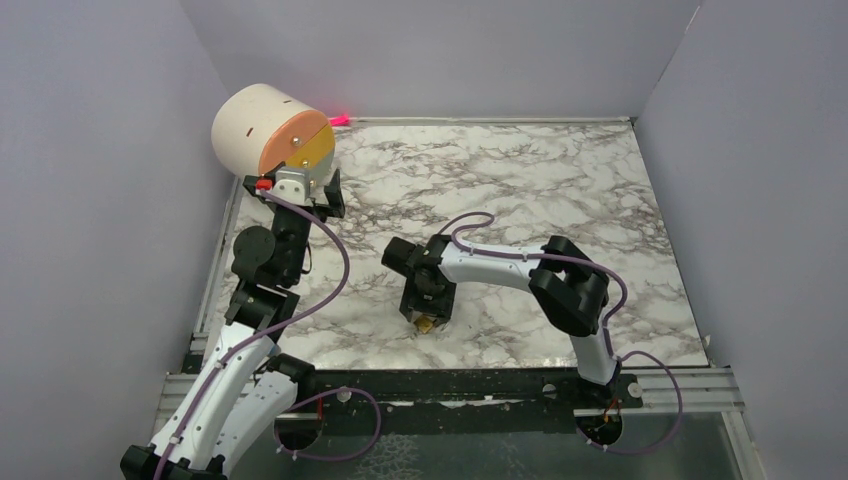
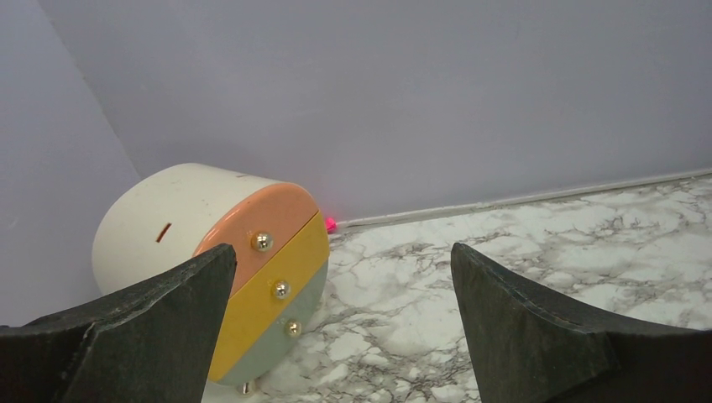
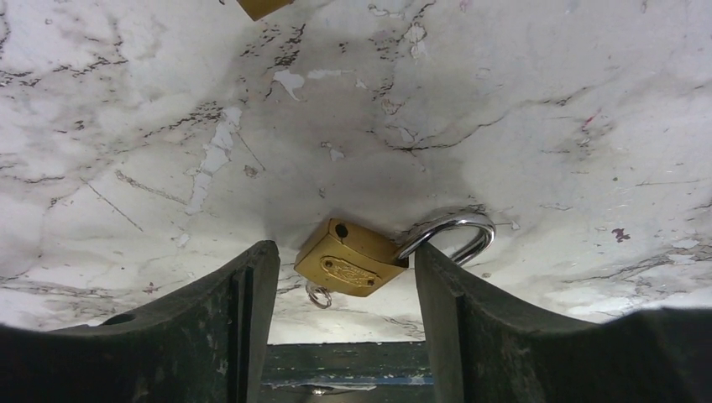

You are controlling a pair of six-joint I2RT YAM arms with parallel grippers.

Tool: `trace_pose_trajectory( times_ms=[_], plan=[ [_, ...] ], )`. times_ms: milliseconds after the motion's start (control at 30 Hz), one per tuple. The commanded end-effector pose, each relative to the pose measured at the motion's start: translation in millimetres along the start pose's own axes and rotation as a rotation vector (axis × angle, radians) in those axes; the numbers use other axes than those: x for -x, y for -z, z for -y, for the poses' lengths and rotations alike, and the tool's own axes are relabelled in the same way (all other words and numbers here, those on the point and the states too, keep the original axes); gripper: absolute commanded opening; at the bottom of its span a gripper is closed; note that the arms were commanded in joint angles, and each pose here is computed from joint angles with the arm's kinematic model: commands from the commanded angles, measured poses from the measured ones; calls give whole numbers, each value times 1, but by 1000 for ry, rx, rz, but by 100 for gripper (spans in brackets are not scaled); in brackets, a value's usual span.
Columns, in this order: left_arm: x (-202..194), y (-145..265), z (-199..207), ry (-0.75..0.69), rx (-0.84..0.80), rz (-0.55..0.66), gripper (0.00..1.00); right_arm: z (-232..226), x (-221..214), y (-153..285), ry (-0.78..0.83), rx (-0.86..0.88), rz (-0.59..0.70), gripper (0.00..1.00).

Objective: Lock with the key
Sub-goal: Pick up the lock from the center of the board.

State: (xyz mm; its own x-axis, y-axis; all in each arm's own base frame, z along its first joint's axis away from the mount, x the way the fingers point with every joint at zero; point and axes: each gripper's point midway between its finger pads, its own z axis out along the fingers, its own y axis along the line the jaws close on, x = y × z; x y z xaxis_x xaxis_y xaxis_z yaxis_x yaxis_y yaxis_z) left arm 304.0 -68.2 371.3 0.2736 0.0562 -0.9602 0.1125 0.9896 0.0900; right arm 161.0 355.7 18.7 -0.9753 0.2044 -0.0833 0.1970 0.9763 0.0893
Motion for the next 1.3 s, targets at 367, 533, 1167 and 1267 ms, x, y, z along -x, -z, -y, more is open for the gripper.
trace_pose_trajectory(
  times_ms=[367, 533, 1167, 1267],
  plan=[
    [3, -3, 6, 1, -33, 19, 99, -2, 2, -5, 101, -7, 14, 4],
    [-1, -4, 7, -2, -36, 9, 99, -36, 14, 11, 453, 206, 87, 1],
    [-15, -23, 50, 4, -380, -53, 95, -27, 30, 267, 1185, 1369, 360, 1],
    [2, -4, 98, 61, -717, 6, 93, -8, 18, 307, 1246, 1523, 346, 1]
  ],
)
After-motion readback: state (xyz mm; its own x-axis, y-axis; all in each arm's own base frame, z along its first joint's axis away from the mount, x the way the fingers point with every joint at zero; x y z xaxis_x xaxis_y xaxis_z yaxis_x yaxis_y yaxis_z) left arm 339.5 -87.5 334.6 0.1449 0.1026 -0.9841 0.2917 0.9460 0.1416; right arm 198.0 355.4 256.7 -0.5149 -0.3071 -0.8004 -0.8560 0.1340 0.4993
